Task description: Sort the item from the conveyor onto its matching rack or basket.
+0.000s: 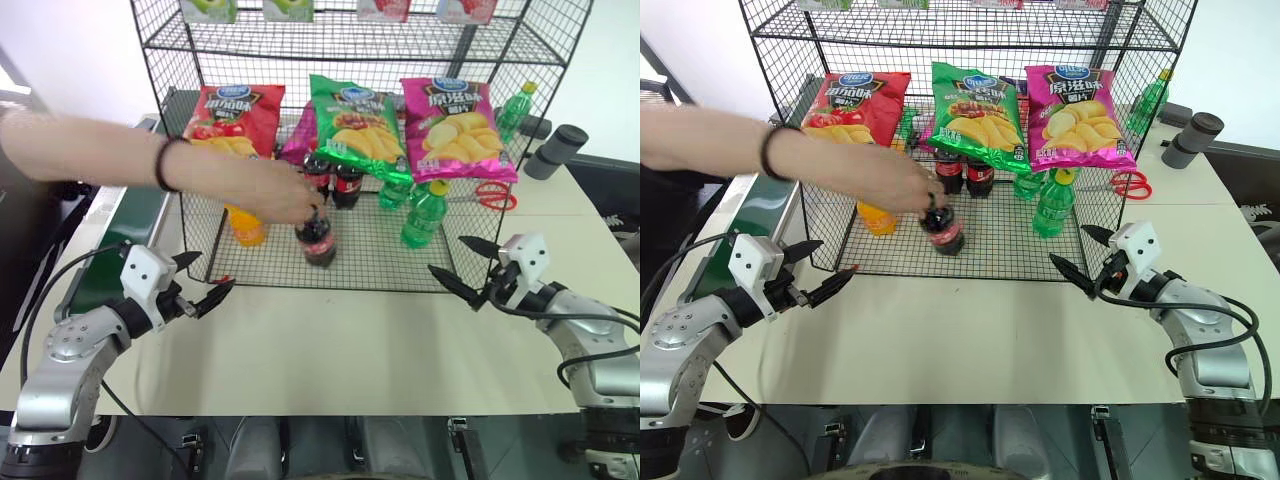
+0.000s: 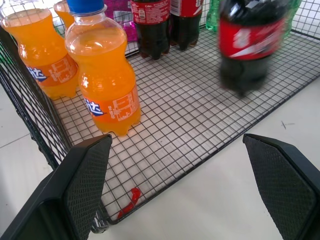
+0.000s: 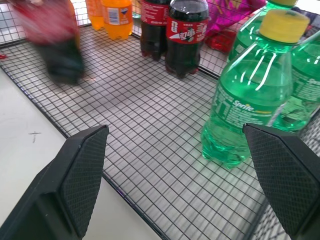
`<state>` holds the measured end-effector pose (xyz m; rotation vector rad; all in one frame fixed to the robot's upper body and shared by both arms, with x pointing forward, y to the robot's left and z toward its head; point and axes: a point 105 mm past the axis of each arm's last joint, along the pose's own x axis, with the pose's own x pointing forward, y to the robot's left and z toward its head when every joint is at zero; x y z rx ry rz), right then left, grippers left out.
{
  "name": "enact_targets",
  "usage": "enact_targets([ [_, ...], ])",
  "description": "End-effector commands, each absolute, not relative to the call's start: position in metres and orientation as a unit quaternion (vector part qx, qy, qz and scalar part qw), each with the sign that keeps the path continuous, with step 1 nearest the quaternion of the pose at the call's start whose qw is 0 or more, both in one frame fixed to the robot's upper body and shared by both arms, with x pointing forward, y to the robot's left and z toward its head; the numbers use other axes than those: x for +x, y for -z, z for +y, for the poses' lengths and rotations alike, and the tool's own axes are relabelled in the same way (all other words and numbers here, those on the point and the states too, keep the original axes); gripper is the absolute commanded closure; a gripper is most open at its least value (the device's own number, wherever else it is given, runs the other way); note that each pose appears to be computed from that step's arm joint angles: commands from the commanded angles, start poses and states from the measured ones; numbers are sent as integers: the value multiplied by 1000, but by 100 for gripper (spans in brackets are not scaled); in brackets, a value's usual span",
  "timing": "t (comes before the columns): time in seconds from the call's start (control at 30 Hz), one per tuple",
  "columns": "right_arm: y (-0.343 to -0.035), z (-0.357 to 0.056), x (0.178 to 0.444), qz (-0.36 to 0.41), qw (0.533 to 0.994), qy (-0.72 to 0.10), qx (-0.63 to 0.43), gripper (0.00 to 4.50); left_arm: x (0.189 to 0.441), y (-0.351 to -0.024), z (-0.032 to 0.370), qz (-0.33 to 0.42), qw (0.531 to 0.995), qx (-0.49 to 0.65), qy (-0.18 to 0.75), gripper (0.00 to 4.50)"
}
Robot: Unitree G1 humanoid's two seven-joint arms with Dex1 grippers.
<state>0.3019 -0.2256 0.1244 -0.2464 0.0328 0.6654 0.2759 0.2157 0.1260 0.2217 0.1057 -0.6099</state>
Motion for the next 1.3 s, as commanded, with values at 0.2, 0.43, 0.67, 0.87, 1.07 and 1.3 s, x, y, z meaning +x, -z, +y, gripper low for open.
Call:
enact_targets([
  [0.2,-134,-215,305,-12,932,-339,-124,4,269,-135,215,33,947,105,303,0],
  [0.43,-133,-205,308,-14,926,-357,-120,4,257,-141,229,22,959,76,272,0],
  [0.67,-135,-191,314,-18,921,-372,-113,4,260,-153,250,-12,977,55,207,0],
  [0.87,-137,-166,312,-29,915,-392,-95,4,262,-167,278,-55,990,18,132,0],
  [1.07,-142,-145,312,-43,913,-397,-78,4,267,-168,327,-83,996,13,-17,0],
  [1.3,-150,-123,316,-56,913,-399,-69,4,277,-155,341,-77,992,16,-100,0],
])
